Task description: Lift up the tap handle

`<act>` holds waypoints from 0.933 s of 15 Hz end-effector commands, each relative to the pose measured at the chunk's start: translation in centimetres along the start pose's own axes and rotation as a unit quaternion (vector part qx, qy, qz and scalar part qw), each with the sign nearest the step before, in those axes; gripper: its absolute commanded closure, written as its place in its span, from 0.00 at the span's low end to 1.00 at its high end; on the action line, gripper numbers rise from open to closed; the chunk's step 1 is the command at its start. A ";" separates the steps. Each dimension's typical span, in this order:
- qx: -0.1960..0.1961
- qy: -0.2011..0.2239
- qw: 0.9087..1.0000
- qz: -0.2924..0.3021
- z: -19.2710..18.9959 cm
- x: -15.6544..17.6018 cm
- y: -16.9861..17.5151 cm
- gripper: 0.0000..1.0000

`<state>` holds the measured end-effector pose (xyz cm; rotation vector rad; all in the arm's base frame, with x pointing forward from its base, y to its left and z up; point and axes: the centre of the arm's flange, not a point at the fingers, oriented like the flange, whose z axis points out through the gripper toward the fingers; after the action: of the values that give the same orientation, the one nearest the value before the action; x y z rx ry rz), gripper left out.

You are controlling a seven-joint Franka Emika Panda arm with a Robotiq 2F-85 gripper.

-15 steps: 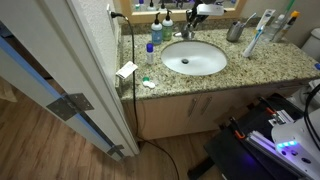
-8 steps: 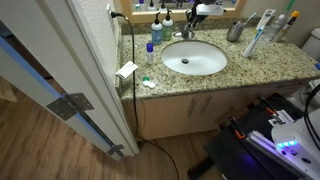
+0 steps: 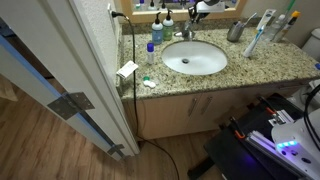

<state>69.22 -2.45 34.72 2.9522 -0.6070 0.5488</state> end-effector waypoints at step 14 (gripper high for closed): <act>-0.042 0.094 0.975 0.197 -4.1 0.8 6.6 0.93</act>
<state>69.13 -2.21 35.72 2.8228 -1.0505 0.7352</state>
